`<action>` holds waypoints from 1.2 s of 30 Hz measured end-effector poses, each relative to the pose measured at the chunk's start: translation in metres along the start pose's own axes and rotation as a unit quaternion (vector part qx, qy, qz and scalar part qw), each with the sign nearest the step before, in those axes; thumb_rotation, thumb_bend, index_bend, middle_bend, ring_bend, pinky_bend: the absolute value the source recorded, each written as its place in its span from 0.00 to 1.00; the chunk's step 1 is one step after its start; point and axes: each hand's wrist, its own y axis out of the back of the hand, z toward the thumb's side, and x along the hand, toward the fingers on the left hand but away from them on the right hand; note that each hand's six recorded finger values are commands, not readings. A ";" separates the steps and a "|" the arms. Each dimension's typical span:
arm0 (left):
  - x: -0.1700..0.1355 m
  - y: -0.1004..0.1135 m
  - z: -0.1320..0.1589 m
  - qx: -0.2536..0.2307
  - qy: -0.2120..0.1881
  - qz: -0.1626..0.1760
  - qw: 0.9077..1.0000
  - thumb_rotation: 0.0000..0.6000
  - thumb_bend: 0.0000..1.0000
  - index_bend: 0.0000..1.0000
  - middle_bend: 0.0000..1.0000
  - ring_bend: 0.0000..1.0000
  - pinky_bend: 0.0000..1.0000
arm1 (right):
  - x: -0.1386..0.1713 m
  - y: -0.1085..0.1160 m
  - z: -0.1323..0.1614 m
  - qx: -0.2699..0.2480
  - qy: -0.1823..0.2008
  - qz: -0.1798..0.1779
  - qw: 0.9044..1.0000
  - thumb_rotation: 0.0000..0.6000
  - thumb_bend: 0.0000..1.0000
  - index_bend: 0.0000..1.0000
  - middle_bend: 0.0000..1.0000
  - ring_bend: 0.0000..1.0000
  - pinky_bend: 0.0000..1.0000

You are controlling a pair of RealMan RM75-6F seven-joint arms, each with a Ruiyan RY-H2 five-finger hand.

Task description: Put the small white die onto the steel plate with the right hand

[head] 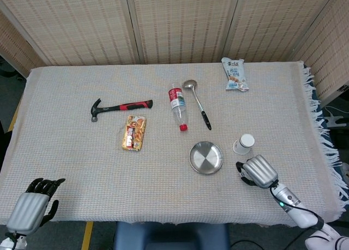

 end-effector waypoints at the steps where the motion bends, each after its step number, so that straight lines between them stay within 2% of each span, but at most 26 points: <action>1: 0.000 0.000 0.000 0.000 0.000 0.001 1.000 1.00 0.52 0.19 0.28 0.22 0.19 | -0.004 0.002 0.000 0.000 0.000 -0.001 1.000 1.00 0.23 0.62 0.90 0.73 0.97; 6: 0.000 0.000 -0.001 -0.001 0.001 -0.001 1.000 1.00 0.52 0.19 0.28 0.22 0.19 | -0.032 0.009 0.004 -0.003 -0.001 0.000 1.000 1.00 0.23 0.62 0.90 0.73 0.97; 13: -0.001 0.002 -0.001 -0.004 0.002 0.004 1.000 1.00 0.52 0.19 0.28 0.22 0.19 | -0.067 0.006 0.012 -0.019 0.004 0.002 1.000 1.00 0.23 0.59 0.90 0.73 0.97; 19: -0.001 0.003 -0.002 -0.006 0.002 0.005 1.000 1.00 0.52 0.19 0.28 0.22 0.19 | -0.078 0.012 0.022 -0.042 0.019 -0.024 0.999 1.00 0.15 0.54 0.89 0.64 0.93; 20: -0.001 0.003 -0.002 -0.006 0.002 0.005 1.000 1.00 0.52 0.19 0.28 0.22 0.19 | -0.079 0.014 0.024 -0.046 0.024 -0.032 0.998 1.00 0.14 0.53 0.87 0.63 0.91; 24: -0.001 0.004 -0.002 -0.007 0.001 0.007 1.000 1.00 0.52 0.19 0.28 0.22 0.19 | -0.077 0.020 0.030 -0.051 0.042 -0.053 0.996 1.00 0.11 0.46 0.68 0.55 0.85; 30: -0.001 0.004 -0.001 -0.006 0.001 0.005 1.000 1.00 0.52 0.19 0.28 0.22 0.19 | -0.072 0.021 0.028 -0.045 0.040 -0.044 0.997 1.00 0.09 0.38 0.45 0.36 0.72; 33: -0.001 0.004 -0.001 -0.007 0.000 0.006 1.000 1.00 0.52 0.19 0.28 0.22 0.19 | -0.069 0.024 0.025 -0.042 0.035 -0.046 0.997 1.00 0.09 0.36 0.42 0.32 0.68; 36: -0.001 0.004 -0.001 -0.007 0.001 0.006 1.000 1.00 0.52 0.19 0.28 0.22 0.19 | -0.068 0.031 0.021 -0.039 0.022 -0.075 0.996 1.00 0.09 0.36 0.42 0.30 0.65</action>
